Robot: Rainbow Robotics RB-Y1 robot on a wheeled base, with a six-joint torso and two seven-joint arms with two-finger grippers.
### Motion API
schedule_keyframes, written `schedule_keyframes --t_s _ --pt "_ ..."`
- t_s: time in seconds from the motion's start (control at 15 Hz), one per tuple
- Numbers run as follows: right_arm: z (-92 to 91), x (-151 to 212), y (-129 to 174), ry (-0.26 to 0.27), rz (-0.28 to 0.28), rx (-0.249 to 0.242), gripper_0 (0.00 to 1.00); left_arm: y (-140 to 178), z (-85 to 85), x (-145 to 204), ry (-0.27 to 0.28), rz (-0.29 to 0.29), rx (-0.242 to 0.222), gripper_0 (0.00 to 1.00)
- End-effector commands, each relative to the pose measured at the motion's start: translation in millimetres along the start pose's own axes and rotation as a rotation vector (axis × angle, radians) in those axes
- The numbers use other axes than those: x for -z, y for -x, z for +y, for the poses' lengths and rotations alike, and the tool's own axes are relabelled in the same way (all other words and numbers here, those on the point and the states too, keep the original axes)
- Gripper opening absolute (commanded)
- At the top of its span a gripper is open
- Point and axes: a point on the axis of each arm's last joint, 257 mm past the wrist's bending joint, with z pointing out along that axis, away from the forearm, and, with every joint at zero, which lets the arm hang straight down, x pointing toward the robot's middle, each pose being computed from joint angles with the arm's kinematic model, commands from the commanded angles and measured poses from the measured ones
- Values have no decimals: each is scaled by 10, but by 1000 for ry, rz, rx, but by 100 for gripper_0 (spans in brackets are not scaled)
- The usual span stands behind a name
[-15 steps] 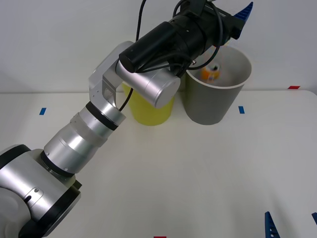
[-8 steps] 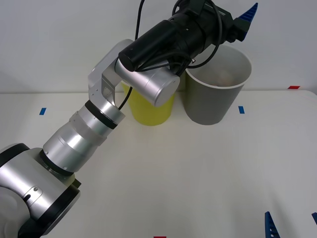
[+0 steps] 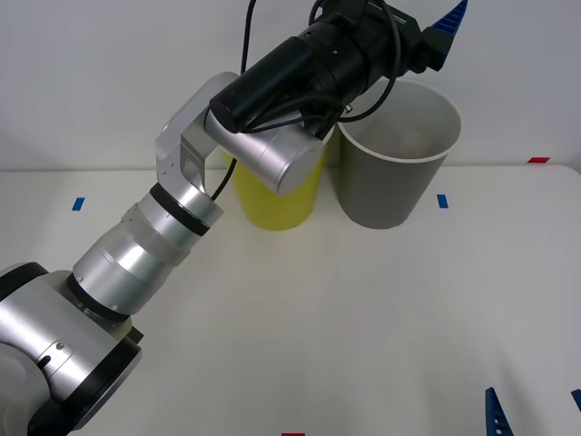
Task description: Put cans in the gray bin and PET bottles in the light green bin.
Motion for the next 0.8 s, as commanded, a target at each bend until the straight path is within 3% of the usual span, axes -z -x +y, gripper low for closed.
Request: schedule_keyframes --t_s 0.07,0.27,0.47,0.8 --pt "0 0 0 0 0 0 100 84 106 183 8 -32 -4 100" --pt "0 0 0 0 0 0 100 178 261 410 21 -48 -33 100" --pt "0 0 0 0 0 0 100 215 415 758 64 59 -48 100" --pt "0 0 0 0 0 0 100 185 653 1451 145 149 -77 100"
